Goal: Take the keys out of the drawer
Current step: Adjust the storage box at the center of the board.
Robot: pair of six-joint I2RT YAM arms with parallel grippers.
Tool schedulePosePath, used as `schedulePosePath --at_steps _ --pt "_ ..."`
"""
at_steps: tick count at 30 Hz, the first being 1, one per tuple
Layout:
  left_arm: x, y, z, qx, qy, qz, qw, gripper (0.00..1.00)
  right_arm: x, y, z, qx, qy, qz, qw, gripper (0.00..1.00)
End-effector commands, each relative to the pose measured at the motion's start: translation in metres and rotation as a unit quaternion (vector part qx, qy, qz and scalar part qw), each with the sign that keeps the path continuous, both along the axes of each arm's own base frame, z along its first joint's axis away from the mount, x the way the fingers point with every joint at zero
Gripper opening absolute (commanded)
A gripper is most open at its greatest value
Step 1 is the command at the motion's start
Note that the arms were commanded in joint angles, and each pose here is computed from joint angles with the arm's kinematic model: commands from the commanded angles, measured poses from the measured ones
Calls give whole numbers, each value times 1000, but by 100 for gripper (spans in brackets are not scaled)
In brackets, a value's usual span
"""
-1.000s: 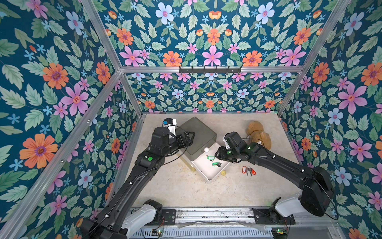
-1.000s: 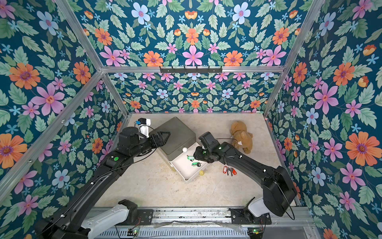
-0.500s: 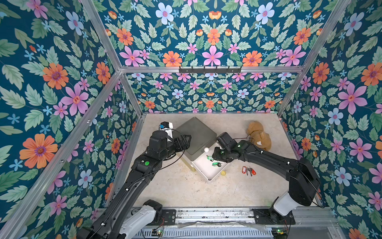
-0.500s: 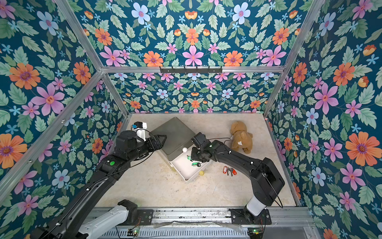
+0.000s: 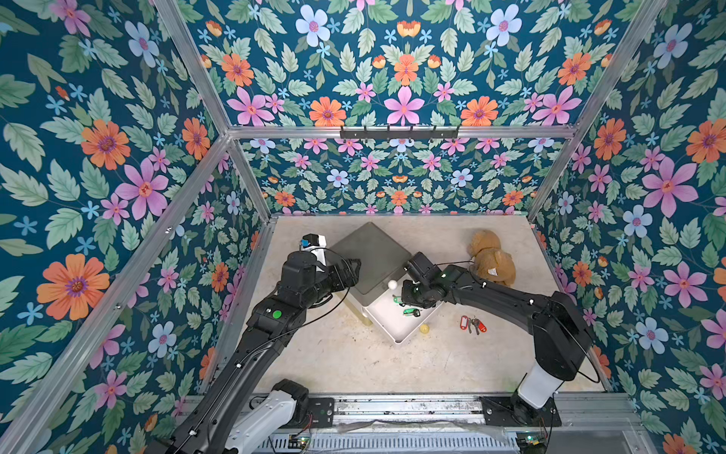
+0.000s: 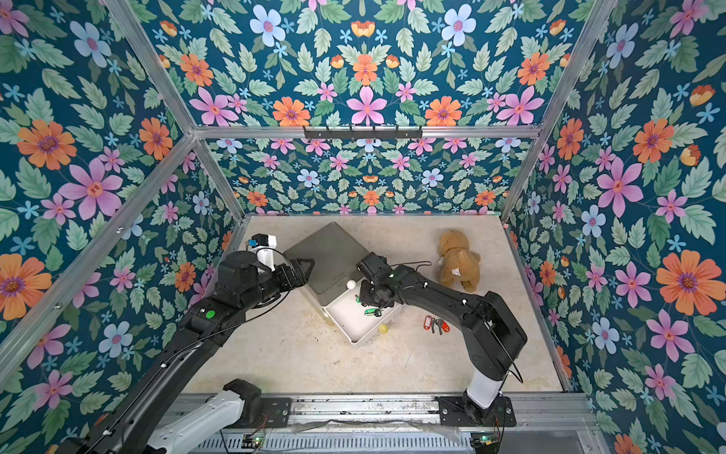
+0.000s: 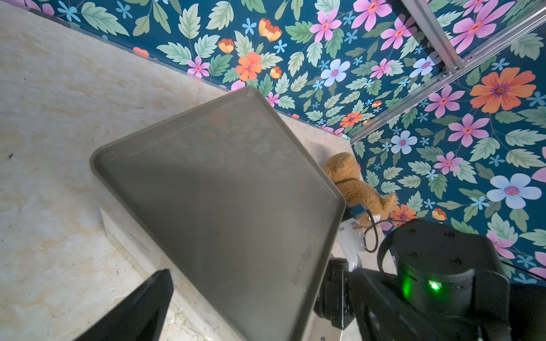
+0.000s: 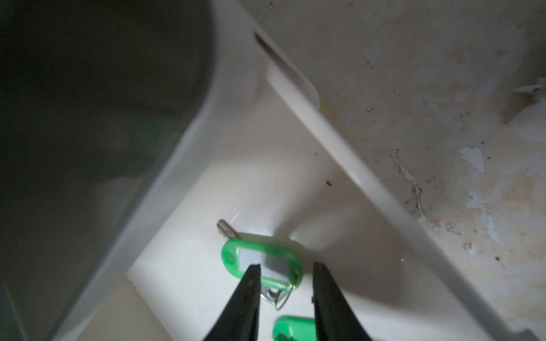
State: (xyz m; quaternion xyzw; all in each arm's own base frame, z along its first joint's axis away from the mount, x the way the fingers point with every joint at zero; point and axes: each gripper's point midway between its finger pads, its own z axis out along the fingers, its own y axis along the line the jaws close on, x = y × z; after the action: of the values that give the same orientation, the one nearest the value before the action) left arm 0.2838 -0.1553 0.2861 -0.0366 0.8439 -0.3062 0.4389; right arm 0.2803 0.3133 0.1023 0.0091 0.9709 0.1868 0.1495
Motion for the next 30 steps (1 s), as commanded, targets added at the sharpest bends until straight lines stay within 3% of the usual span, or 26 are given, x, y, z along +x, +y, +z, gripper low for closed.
schedulePosePath --at_steps 1,16,30 --pt "0 3 1 8 -6 5 1000 99 1 -1 0 -7 -2 0 1000 29" --pt "0 2 -1 2 -2 4 1000 99 1 -9 12 -14 -19 -6 1000 3" --pt "-13 -28 -8 -60 7 -53 997 99 -4 -36 72 25 -98 -32 994 0"
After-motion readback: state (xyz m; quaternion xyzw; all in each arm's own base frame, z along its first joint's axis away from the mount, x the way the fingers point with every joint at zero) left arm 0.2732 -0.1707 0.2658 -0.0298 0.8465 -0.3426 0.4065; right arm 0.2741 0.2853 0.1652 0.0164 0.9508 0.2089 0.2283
